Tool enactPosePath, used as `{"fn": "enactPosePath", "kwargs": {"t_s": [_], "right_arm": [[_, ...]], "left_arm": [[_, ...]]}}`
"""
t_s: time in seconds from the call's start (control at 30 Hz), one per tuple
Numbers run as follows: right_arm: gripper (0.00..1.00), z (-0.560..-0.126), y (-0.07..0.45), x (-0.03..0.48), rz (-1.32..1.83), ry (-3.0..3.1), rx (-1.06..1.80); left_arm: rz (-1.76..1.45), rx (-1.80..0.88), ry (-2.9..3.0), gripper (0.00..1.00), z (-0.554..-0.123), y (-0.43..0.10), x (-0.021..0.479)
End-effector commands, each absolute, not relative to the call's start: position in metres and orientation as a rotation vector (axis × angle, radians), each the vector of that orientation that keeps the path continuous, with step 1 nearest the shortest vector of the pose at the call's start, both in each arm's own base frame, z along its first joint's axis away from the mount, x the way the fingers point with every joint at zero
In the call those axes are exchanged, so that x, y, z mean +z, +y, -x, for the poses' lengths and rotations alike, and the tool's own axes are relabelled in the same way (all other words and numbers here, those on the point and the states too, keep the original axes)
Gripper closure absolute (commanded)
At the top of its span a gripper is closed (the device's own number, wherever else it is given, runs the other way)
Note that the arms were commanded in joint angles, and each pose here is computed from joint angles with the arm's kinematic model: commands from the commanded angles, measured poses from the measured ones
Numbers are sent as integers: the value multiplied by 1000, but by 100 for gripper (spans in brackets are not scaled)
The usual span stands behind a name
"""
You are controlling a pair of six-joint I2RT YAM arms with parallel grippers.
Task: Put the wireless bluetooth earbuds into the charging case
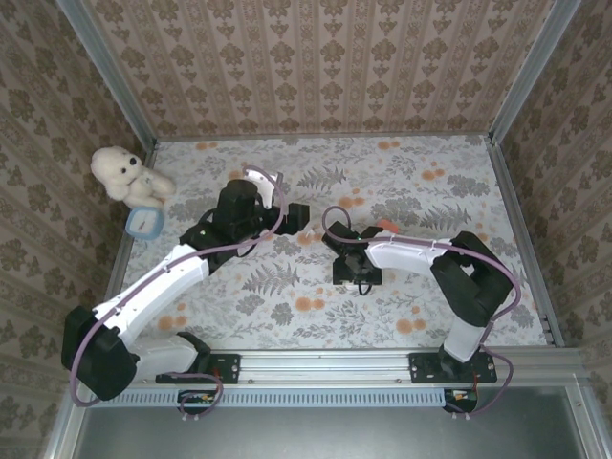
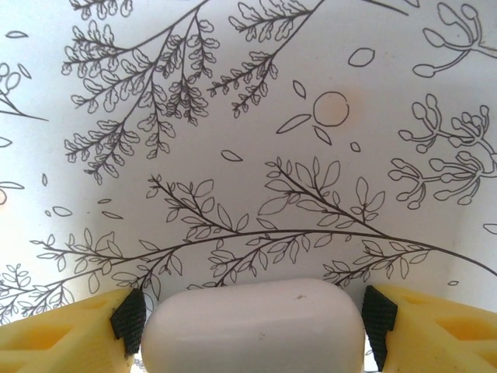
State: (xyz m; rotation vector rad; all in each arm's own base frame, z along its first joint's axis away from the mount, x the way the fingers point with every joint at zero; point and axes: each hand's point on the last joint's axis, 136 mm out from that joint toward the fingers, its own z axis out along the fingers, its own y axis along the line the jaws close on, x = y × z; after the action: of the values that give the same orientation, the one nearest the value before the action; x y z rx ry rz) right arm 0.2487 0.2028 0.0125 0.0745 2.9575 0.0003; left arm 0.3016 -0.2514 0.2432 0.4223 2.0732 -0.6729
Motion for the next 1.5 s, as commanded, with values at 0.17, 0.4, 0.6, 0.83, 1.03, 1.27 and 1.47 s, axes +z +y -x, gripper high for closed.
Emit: {"fn": "enactPosePath", "kwargs": {"t_s": [0.17, 0.4, 0.6, 0.83, 1.03, 1.27, 1.47], "right_arm": [[37, -217, 195, -10, 29, 3078, -12], [43, -227, 216, 18, -99, 3018, 173], [43, -245, 231, 40, -371, 2909, 321], [44, -281, 245, 63, -619, 2755, 435], [44, -310, 241, 76, -819, 2658, 513], [44, -339, 228, 87, -999, 2565, 570], [44, -354, 224, 89, -1128, 2501, 656]], "left_arm": [[-338, -774, 2036, 0, -290, -248, 250], [-292, -749, 2021, 0, -290, -238, 239], [-294, -782, 2003, 0, -291, -241, 222], [-292, -923, 1941, 0, -282, -243, 201], [-313, -1081, 1878, 0, -273, -248, 192], [-369, -1237, 1886, 0, -268, -270, 171], [-357, -1362, 1860, 0, -273, -292, 154]]}}
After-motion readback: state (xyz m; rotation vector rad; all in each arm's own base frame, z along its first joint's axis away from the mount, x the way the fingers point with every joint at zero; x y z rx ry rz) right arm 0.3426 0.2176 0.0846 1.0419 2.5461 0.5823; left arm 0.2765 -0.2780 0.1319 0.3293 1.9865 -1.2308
